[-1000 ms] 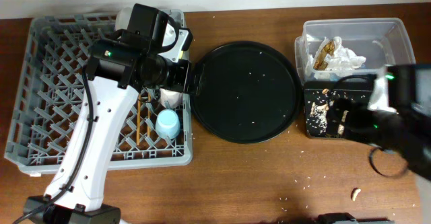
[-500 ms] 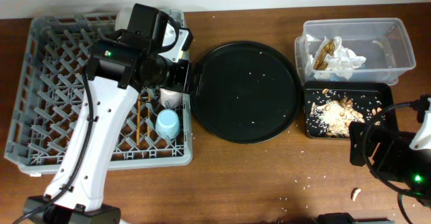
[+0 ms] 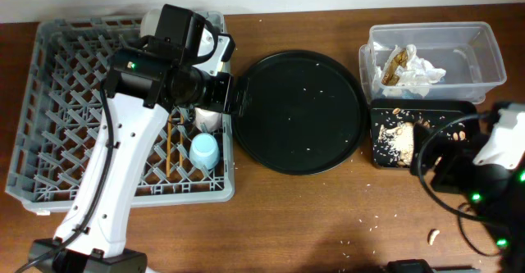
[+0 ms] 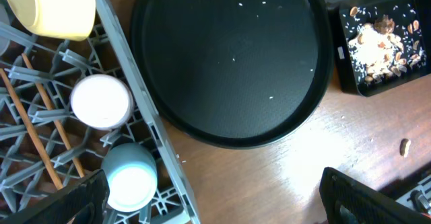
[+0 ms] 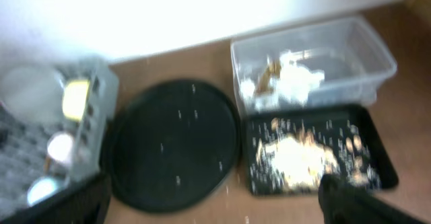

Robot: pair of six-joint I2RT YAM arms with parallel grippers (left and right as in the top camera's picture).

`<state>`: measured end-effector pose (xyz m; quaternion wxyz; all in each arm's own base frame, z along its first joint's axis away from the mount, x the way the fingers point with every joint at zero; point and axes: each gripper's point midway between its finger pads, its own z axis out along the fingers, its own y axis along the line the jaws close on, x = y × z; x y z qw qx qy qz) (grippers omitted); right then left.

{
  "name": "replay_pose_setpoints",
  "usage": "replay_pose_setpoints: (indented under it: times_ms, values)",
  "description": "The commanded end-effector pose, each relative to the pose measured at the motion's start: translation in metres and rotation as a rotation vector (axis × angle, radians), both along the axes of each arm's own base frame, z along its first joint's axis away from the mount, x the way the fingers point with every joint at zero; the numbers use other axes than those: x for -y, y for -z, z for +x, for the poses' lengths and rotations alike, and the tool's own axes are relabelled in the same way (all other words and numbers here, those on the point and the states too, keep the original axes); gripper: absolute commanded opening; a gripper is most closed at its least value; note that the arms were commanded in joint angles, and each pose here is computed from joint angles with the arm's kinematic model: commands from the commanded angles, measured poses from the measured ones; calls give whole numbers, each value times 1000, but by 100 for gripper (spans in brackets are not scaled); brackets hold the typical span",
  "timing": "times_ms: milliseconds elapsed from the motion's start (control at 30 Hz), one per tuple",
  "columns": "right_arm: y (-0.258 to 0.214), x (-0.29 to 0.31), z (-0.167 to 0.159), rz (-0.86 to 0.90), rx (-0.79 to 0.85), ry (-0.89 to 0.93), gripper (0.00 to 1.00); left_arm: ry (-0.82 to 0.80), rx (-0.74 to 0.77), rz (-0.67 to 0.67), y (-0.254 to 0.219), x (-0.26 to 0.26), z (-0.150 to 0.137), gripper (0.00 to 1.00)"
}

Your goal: Sort waste into correct bins and load items into the dishwasher rack

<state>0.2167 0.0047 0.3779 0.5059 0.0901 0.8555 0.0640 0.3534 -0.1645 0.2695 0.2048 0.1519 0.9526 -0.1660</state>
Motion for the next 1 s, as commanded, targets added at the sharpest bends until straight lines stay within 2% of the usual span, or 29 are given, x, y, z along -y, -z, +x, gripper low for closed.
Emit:
replay_pose_setpoints:
  times_ms: [0,233,400,533,733,967]
  values:
    - [42,-1,8,-7,76,-13,99,23,43,-15,-15,1,-3,100]
    - [124,-15,18,23,280,-92,99,23,43,-15,-15,1,-3,100]
    - [161,-24,20,30,411,-135,98,23,43,-15,-15,1,-3,100]
    - [184,-26,19,29,424,-143,98,23,43,-15,-15,1,-3,100]
    - [216,-28,24,-72,417,-181,98,23,43,-15,-15,1,-3,100]
    - [218,-27,27,-77,447,-177,99,23,43,-15,-15,1,-3,100]
